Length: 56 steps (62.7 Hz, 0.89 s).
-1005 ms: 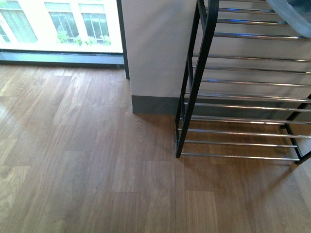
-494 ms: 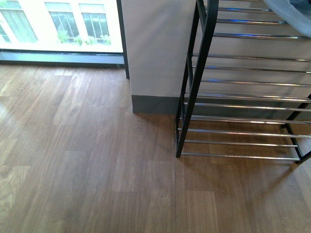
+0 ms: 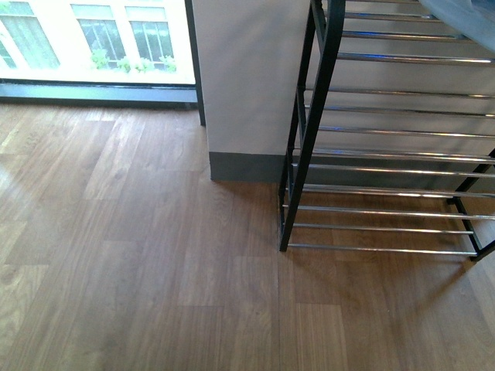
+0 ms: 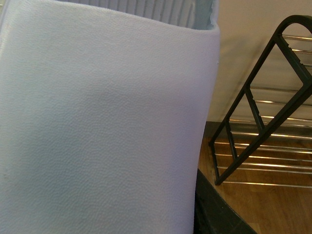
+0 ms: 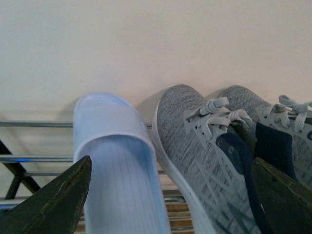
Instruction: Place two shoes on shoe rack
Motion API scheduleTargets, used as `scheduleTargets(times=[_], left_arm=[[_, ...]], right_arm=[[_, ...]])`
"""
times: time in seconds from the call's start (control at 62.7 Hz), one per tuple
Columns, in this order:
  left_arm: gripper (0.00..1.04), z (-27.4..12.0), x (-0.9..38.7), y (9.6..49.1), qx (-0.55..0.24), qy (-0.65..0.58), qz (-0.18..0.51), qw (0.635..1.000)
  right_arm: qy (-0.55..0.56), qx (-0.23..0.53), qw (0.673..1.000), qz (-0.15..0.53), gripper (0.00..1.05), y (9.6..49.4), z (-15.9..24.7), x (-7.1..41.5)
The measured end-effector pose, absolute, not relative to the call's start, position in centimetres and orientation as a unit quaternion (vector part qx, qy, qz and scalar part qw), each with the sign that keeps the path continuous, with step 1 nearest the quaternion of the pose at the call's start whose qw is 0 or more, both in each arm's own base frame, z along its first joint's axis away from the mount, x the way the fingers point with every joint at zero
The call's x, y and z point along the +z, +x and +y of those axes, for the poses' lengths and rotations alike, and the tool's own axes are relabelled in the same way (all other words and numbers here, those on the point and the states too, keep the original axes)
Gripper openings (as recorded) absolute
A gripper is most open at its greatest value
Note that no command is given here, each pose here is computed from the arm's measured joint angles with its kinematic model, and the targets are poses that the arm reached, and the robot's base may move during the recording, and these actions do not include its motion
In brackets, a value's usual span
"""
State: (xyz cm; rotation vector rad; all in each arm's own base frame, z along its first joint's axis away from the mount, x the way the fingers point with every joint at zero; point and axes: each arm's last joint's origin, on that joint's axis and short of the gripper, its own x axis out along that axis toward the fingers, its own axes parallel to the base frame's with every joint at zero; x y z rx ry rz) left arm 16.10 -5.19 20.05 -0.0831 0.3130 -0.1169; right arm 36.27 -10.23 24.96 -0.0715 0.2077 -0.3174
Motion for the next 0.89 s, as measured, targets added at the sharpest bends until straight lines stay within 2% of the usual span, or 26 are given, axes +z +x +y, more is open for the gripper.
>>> scheduleTargets(times=[0.335, 0.526, 0.893], left_arm=[[0.02, -5.2, 20.1, 16.1, -0.058, -0.041, 0.156, 0.985], [0.02, -5.2, 20.1, 16.1, -0.058, -0.041, 0.156, 0.985], [0.02, -5.2, 20.1, 16.1, -0.058, -0.041, 0.156, 0.985]], right_arm=[[0.010, -0.108, 0.993, 0.043, 0.95, 27.7, -8.6, 25.3], [0.036, -0.104, 0.994, 0.009, 0.95, 23.0, -8.2, 24.6], [0.062, -0.131, 0.989, -0.012, 0.95, 18.4, -8.7, 20.4]])
